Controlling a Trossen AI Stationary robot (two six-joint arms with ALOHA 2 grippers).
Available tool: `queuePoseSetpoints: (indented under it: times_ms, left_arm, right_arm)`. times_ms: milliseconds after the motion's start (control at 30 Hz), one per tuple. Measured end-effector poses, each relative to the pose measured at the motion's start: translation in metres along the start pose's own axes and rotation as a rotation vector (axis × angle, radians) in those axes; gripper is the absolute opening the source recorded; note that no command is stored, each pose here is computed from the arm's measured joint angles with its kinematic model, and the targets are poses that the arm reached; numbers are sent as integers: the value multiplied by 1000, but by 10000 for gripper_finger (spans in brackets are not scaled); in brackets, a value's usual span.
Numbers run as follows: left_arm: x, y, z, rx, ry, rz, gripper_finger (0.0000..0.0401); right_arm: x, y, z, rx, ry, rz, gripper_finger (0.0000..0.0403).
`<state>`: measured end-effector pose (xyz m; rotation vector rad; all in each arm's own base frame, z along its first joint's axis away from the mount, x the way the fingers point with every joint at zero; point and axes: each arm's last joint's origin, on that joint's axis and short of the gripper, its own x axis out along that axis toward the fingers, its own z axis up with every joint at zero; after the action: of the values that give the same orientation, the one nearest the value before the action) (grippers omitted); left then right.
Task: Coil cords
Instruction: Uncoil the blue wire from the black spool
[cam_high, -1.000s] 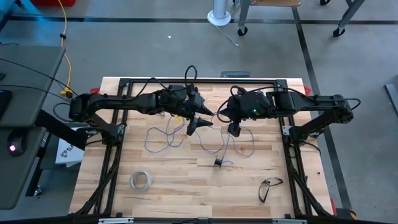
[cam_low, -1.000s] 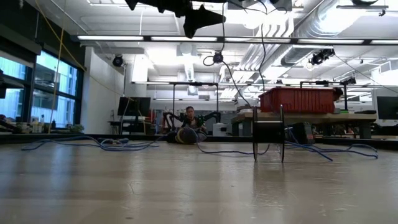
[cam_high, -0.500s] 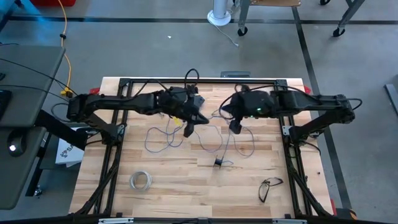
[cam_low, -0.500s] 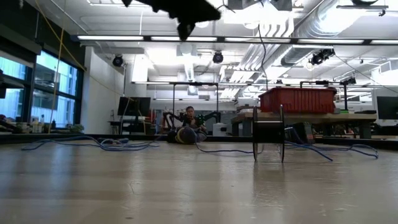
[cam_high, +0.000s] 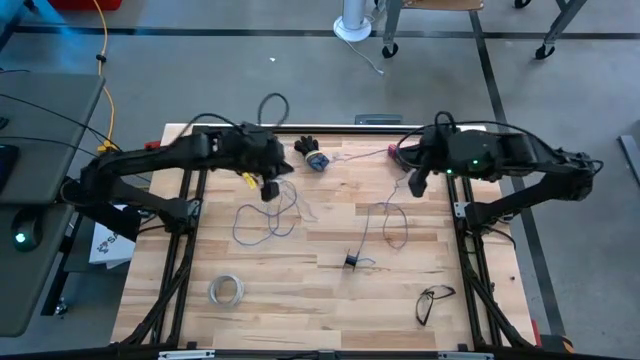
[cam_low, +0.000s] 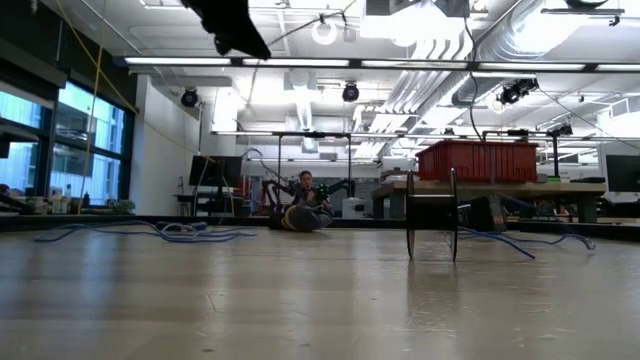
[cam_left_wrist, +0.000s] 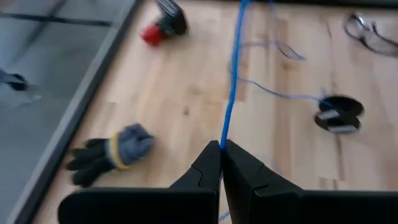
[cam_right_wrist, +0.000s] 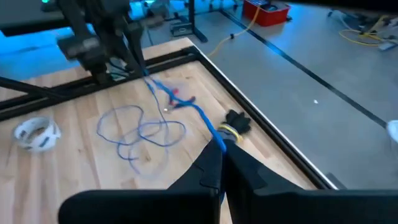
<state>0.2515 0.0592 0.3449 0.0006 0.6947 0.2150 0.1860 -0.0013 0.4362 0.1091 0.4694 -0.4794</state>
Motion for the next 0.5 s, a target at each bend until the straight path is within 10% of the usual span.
queuePoseSetpoints:
  times_ms: [500]
  left_arm:
    - [-59, 24, -17, -50, -13, 176, 0]
  right_arm:
    - [-14, -16, -24, -94, 200, -102, 0]
